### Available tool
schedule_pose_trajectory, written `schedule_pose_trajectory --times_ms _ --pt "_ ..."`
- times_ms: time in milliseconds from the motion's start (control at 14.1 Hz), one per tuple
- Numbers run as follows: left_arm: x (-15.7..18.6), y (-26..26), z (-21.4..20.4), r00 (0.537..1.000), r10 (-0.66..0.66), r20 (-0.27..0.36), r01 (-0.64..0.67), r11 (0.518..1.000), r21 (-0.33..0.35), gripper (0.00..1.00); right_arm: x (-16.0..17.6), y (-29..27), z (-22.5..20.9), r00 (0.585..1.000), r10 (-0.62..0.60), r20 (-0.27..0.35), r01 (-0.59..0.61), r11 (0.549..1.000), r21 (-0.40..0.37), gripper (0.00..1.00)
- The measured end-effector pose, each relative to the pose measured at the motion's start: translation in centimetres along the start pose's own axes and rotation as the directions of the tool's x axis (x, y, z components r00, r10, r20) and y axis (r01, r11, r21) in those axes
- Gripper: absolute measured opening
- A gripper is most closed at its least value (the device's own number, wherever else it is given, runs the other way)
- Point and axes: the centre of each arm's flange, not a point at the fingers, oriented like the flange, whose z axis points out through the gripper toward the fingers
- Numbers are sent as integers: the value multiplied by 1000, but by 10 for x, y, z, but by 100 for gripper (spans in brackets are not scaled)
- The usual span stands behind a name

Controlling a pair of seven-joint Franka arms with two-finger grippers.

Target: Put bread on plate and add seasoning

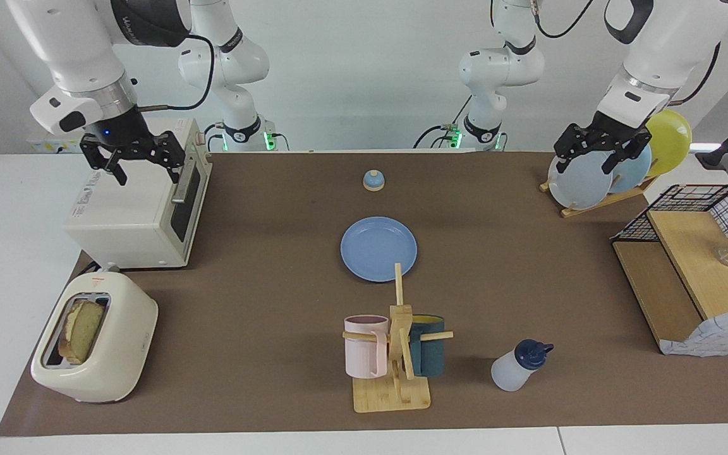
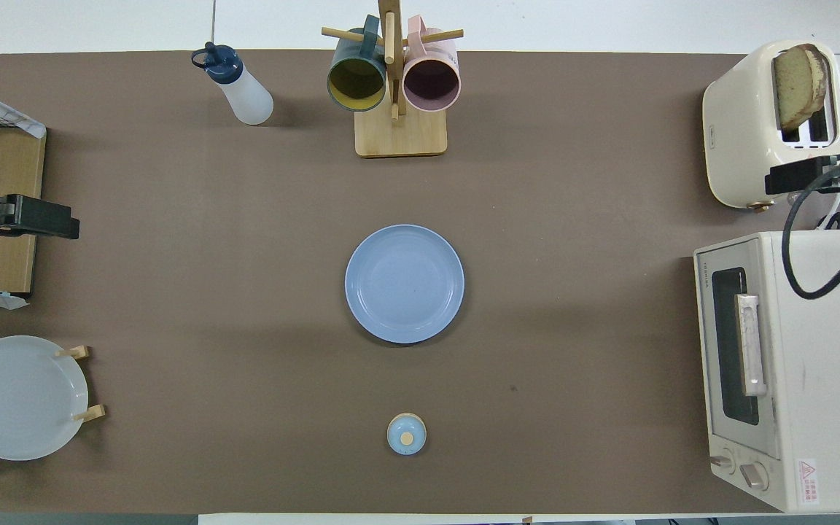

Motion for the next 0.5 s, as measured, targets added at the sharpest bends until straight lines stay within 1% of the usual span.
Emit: schedule_pose_trajectory --times_ms 71,213,284,355,497 --pt "0 1 0 1000 1 -2 -1 1000 0 100 6 8 11 997 14 -72 -14 1000 -6 100" --pt "2 5 1 1000 7 -19 -7 1000 -2 100 11 29 44 977 43 -211 -49 999 -20 100" --pt "5 8 4 999 13 -39 -13 1000 -2 100 12 36 61 966 52 -255 -60 998 -26 100" --pt "8 11 9 998 16 -65 -16 1000 -2 100 15 40 75 957 55 -284 -67 997 -31 100" --pt "18 15 29 988 20 -150 -20 1000 -1 100 28 47 97 944 57 -326 -75 996 -45 100"
